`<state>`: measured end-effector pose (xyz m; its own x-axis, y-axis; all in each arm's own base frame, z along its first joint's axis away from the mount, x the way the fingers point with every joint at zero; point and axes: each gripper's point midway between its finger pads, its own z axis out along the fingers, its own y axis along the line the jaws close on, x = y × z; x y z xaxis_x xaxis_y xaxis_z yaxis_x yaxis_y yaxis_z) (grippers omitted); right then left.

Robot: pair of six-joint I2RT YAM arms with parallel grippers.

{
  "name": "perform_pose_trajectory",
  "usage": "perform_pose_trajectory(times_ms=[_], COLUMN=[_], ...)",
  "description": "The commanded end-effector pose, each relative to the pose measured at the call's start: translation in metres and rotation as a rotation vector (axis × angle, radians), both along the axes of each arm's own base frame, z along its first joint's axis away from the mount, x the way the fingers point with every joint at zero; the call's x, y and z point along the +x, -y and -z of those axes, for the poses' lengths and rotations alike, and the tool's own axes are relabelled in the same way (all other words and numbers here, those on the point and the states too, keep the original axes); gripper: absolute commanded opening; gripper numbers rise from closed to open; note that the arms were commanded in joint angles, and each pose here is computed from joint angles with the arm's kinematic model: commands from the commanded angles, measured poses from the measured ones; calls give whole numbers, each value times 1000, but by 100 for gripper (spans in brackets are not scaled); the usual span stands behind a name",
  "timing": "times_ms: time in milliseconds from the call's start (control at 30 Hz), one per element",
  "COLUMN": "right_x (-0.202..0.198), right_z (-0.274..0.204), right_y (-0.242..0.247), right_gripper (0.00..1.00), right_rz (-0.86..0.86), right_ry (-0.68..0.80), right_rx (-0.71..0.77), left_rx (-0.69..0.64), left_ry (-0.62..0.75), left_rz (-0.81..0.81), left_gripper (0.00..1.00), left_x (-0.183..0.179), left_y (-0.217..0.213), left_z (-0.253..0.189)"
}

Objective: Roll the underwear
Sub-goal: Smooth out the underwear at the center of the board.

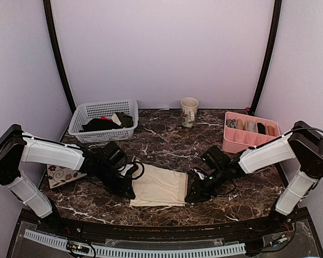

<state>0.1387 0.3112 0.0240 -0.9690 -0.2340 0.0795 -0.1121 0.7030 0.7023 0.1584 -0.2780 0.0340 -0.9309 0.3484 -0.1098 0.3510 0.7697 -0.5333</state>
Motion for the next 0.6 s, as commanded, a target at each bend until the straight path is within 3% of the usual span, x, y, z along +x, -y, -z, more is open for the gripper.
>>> perform_pose_trajectory(times_ms=[0, 167, 300, 567], right_x=[-1, 1, 4, 3], right_z=[0, -3, -7, -12], right_y=[-3, -3, -2, -3], right_gripper=[19, 10, 0, 0], right_rz=[-20, -33, -38, -62], right_ry=[-1, 14, 37, 50], right_rx=[11, 2, -11, 9], left_rx=[-31, -22, -18, -34], left_ry=[13, 31, 49, 45], left_rz=[29, 35, 36, 59], left_gripper=[9, 0, 0, 0], left_x=[2, 2, 1, -3], left_y=[6, 3, -1, 0], left_z=[-8, -12, -19, -19])
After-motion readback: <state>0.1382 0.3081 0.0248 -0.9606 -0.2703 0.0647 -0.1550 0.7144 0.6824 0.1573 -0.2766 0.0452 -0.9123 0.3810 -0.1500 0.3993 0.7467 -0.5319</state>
